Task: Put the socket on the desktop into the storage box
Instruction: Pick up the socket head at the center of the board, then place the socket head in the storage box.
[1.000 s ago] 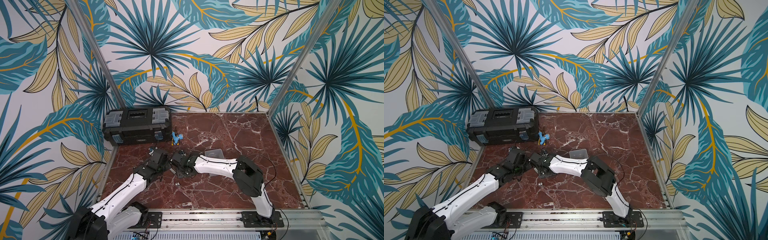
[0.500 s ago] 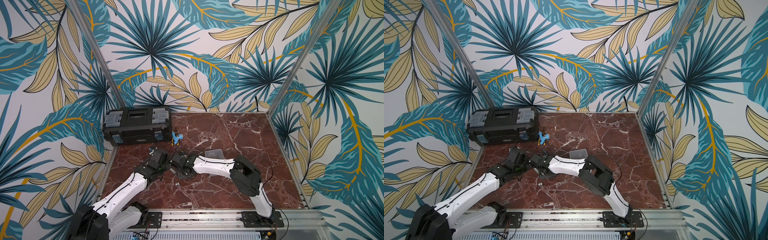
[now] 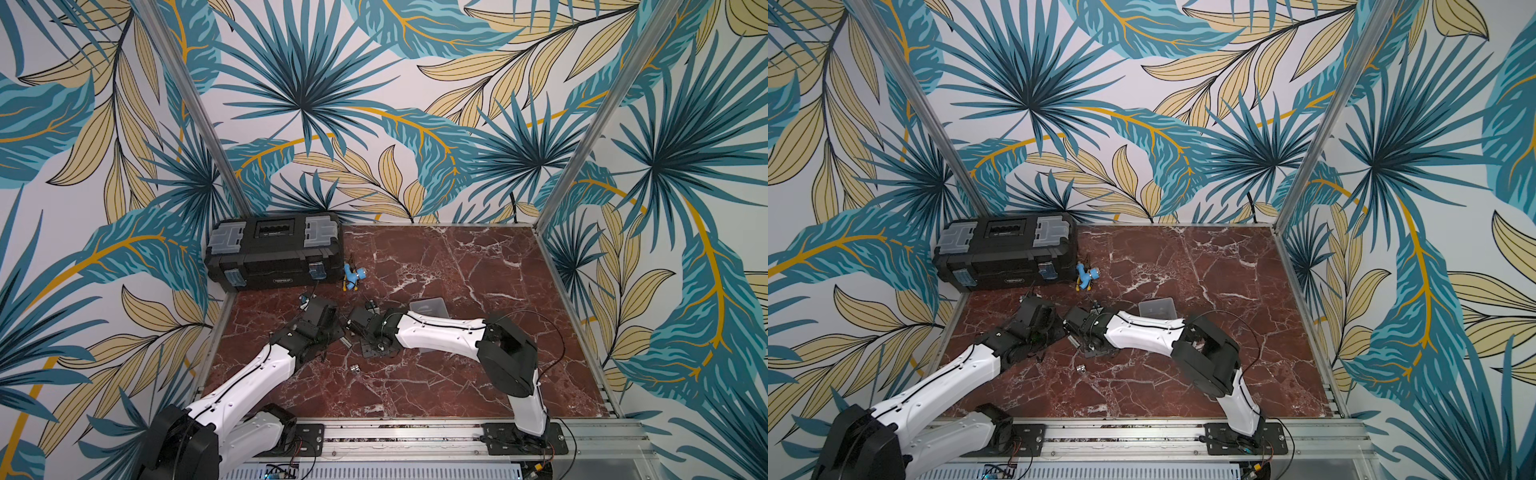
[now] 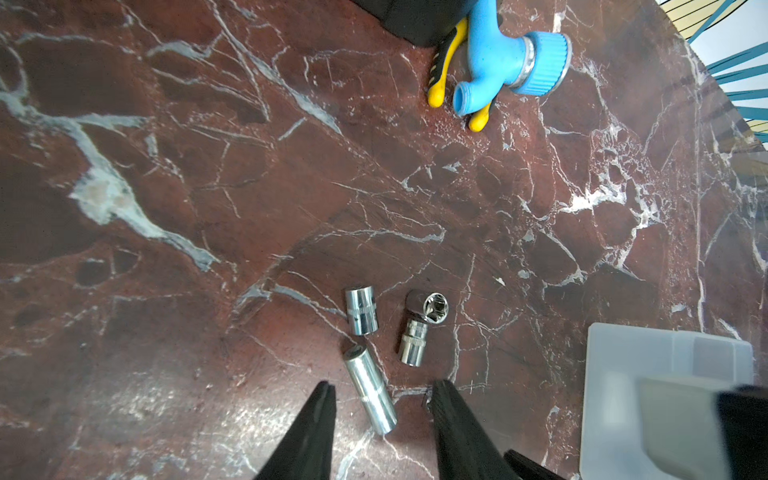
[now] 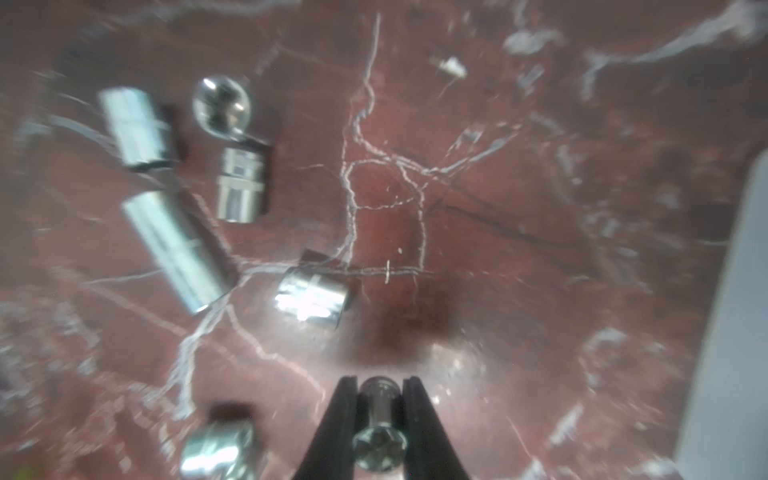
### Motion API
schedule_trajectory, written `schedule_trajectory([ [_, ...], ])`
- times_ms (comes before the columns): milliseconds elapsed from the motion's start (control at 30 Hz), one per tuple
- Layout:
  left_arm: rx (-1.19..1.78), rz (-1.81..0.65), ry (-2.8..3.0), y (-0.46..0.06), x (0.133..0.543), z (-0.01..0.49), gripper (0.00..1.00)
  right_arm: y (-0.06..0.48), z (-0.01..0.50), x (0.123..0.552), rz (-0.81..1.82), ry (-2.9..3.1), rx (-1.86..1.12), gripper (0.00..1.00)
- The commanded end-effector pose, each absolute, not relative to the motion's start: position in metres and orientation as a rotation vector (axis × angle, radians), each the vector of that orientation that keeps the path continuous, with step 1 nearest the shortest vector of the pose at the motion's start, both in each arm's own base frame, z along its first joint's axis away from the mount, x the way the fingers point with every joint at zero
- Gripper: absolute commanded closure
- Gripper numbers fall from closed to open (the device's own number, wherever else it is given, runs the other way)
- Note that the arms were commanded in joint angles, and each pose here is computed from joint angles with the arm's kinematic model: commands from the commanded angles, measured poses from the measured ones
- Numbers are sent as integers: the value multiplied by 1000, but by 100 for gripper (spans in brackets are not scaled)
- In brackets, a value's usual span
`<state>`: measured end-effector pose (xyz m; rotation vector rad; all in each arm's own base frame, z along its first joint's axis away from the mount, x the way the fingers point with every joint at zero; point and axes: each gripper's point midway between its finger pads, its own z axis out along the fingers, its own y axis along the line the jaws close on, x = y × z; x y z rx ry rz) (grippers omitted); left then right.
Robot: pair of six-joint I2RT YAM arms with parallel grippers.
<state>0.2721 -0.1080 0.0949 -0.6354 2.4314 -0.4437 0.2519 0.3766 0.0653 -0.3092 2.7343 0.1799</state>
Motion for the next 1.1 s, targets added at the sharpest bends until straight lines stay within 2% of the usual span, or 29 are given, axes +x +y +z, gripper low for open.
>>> schedule_trajectory([
  [0,-596,-524,2416,-120,279,103,58,365,104,256,195,2639,-303,97],
  [167,-511,-646,2397,-141,283,112,58,343,148,262,236,2547,-239,99],
  [300,-291,-857,2298,-188,287,144,58,315,185,269,265,2456,-151,100],
  [500,-39,-1036,2192,-239,281,185,60,277,219,273,405,2360,2,100],
  [800,295,-1283,1937,-293,243,245,63,239,228,269,654,2239,131,100],
  [900,328,-1308,1905,-299,238,251,67,230,225,267,698,2250,146,100],
  [1067,342,-1318,1900,-306,238,250,67,220,208,274,776,2333,224,100],
])
